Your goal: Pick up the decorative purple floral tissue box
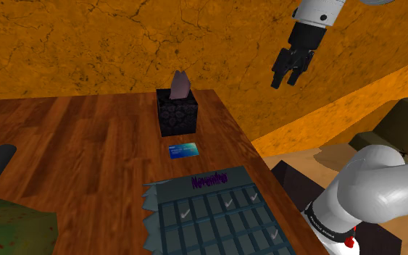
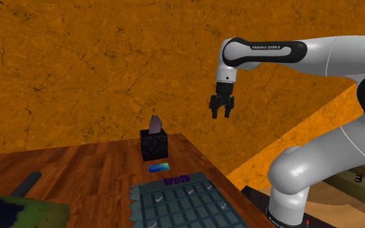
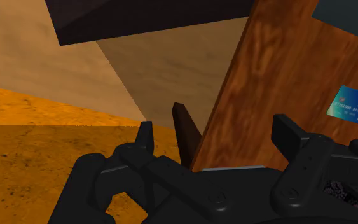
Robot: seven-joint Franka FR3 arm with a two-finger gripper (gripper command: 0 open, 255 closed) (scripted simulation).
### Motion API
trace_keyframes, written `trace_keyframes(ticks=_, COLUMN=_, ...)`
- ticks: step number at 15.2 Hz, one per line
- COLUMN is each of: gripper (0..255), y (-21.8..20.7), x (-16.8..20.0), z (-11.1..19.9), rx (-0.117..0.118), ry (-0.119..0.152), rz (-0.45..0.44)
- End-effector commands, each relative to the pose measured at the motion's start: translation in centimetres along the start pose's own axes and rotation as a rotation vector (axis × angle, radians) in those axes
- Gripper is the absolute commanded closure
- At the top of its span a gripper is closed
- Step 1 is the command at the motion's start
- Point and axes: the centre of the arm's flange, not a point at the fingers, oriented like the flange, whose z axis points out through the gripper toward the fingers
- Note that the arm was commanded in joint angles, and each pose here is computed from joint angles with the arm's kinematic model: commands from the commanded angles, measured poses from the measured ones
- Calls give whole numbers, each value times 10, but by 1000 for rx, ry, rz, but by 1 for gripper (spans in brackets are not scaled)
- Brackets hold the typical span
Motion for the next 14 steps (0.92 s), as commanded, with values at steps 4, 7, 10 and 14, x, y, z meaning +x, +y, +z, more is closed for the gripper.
trace_keyframes(ticks=4, gripper=0, y=-20, x=36, z=3, rx=-10, ry=-9, rz=-112)
trace_keyframes(ticks=7, gripper=0, y=-45, x=69, z=6, rx=-19, ry=-17, rz=-224)
trace_keyframes(ticks=10, gripper=0, y=-73, x=100, z=9, rx=-29, ry=-26, rz=-336)
trace_keyframes(ticks=14, gripper=0, y=-114, x=135, z=15, rx=-42, ry=-37, rz=-485)
